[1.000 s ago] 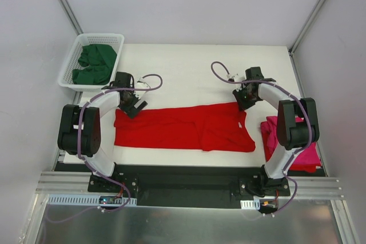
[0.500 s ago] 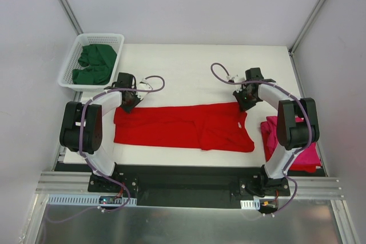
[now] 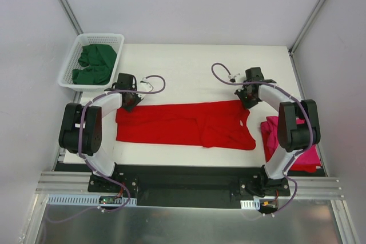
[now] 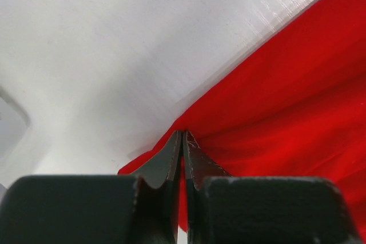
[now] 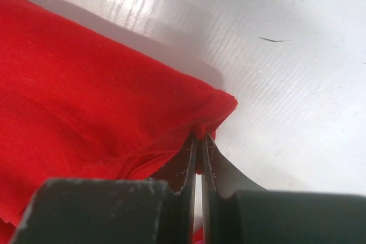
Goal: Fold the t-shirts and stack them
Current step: Fold the other side of the tshirt into a rectangle
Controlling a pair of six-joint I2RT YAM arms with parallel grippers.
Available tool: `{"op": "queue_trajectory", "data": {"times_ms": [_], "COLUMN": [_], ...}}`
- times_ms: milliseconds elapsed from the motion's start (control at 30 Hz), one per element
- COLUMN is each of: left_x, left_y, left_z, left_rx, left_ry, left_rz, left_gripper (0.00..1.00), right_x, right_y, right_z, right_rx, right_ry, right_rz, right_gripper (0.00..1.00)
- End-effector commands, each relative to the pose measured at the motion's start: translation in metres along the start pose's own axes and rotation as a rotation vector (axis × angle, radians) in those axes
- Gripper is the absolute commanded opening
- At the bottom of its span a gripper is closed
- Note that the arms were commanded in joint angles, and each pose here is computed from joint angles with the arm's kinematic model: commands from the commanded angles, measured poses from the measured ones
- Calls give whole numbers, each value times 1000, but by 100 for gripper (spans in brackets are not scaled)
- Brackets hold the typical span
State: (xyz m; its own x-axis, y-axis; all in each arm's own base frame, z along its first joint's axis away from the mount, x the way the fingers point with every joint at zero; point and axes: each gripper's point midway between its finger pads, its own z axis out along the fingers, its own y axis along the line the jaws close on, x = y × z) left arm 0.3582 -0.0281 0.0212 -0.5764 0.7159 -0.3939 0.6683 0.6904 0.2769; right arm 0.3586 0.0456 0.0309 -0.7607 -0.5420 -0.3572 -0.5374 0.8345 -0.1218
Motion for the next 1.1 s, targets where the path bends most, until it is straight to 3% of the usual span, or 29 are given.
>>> {"op": "queue_trajectory", "data": {"times_ms": [0,367,700,1033,1067], "left_x": [-17,-40,-42,-44,-44], "left_y": [15,22,17,19,19], "left_z": [-19,-47,-46,-46,-46], "left_rx": [-81,-145,-143,-168,-172], "left_ry": [-65,-148,-158,-151,-152], "left_rz": [17,66,85,96,97], "left_gripper": [0,0,0,0,4], "right_x": [-21,-36,-39,-34,-34], "right_y": [-27,-51,-72,-63,-63], "right_z": [-26,-43,-51,-45,-46], "right_rx": [126,198,265,213,211], "right_ry": [-74,-101,-106,-87,-91], "right_rz": [11,9,11,15,17], "right_gripper": [1,1,1,1,4]}}
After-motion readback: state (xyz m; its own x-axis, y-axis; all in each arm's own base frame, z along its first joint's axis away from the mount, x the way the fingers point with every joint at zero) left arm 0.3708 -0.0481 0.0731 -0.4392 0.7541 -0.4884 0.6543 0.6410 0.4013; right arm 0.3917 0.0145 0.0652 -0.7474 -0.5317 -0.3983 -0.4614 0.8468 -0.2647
